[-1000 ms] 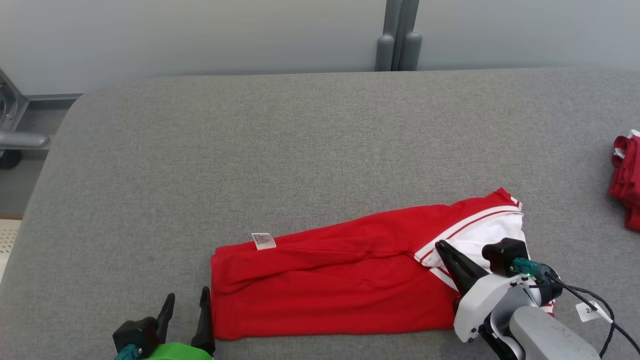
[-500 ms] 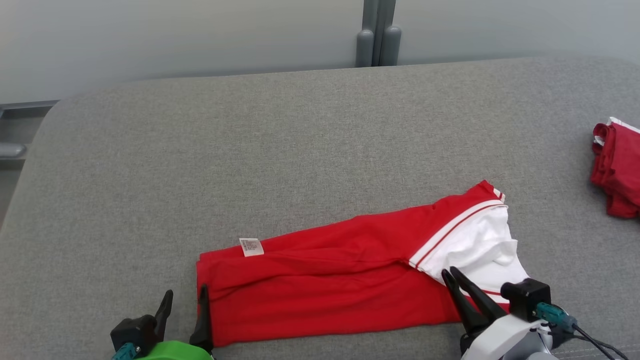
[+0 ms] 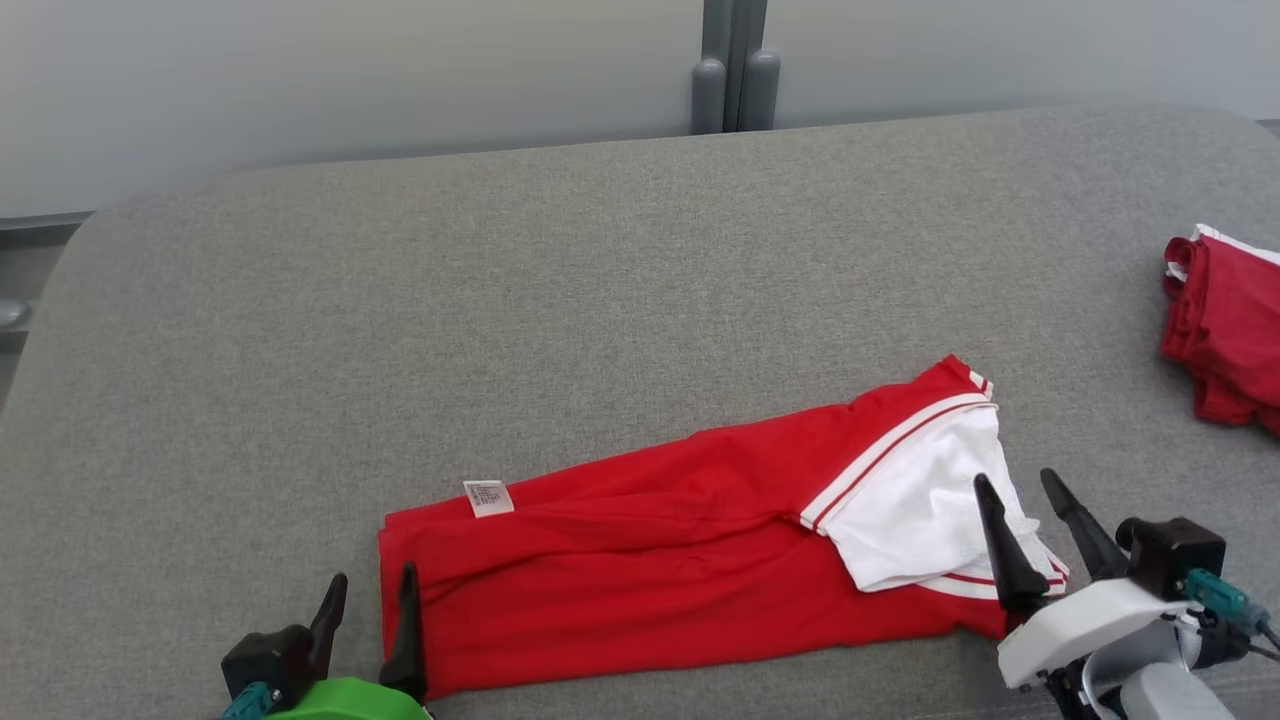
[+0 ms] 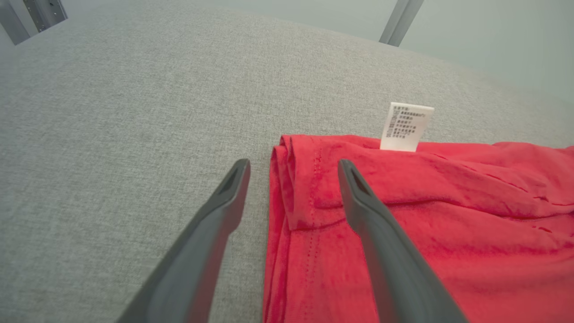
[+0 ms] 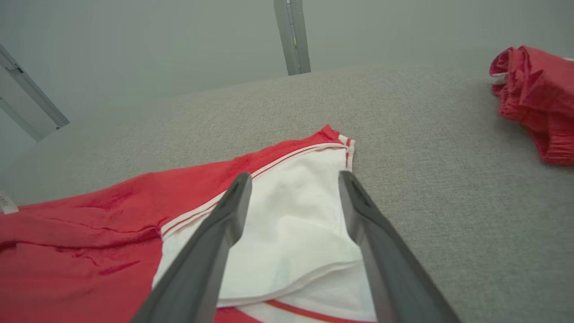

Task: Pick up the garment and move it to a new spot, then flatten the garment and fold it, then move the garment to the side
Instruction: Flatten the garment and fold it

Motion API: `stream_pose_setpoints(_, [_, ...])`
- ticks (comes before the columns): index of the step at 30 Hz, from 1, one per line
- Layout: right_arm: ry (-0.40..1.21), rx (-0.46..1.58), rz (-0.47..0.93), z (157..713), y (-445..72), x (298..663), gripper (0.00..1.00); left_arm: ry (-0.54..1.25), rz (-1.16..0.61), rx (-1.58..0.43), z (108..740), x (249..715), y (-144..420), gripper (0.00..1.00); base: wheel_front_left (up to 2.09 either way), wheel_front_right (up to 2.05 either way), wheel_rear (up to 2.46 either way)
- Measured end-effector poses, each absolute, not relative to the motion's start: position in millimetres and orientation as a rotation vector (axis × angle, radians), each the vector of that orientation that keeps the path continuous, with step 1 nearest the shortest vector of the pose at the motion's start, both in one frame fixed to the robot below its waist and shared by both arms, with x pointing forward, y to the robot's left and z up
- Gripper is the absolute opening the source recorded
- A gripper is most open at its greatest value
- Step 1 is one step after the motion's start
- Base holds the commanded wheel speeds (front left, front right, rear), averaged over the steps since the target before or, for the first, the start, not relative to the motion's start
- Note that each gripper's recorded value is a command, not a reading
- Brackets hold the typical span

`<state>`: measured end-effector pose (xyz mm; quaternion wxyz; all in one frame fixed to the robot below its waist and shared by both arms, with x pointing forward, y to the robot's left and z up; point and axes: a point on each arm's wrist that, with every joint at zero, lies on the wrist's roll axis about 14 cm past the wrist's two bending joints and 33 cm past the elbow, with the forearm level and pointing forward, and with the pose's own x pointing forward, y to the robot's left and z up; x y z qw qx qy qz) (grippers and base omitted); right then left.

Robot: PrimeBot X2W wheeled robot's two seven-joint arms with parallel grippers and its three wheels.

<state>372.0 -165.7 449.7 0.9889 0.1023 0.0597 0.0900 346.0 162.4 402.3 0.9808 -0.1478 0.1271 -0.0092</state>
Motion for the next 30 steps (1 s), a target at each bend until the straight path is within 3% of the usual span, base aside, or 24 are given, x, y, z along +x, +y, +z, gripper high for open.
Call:
stream_pose_setpoints(10, [0.23, 0.176, 0.098, 419, -190, 410, 1.0, 0.25, -0.032, -0.28, 404, 351, 160, 1.0, 0.0, 0.0, 0.0])
stream_pose_setpoints(24, [0.429, 0.215, 0.148, 366, -158, 414, 1.0, 0.272, 0.009, -0.263, 396, 348, 173, 1.0, 0.0, 0.0, 0.0])
stream_pose_setpoints(25, [0.433, 0.225, 0.166, 366, -151, 413, 0.82, 0.271, 0.009, -0.263, 397, 349, 173, 1.0, 0.0, 0.0, 0.0])
stream_pose_setpoints(26, [0.435, 0.238, 0.177, 366, -146, 412, 0.5, 0.269, 0.009, -0.263, 397, 349, 173, 1.0, 0.0, 0.0, 0.0])
stream_pose_setpoints(28, [0.443, 0.241, 0.199, 365, -140, 410, 0.1, 0.264, 0.007, -0.262, 399, 349, 173, 1.0, 0.0, 0.0, 0.0])
stream_pose_setpoints(29, [0.445, 0.241, 0.204, 365, -140, 409, 0.0, 0.263, 0.006, -0.262, 399, 349, 173, 1.0, 0.0, 0.0, 0.0])
stream_pose_setpoints(30, [0.447, 0.241, 0.21, 366, -139, 409, 0.0, 0.26, 0.005, -0.262, 400, 349, 172, 1.0, 0.0, 0.0, 0.0])
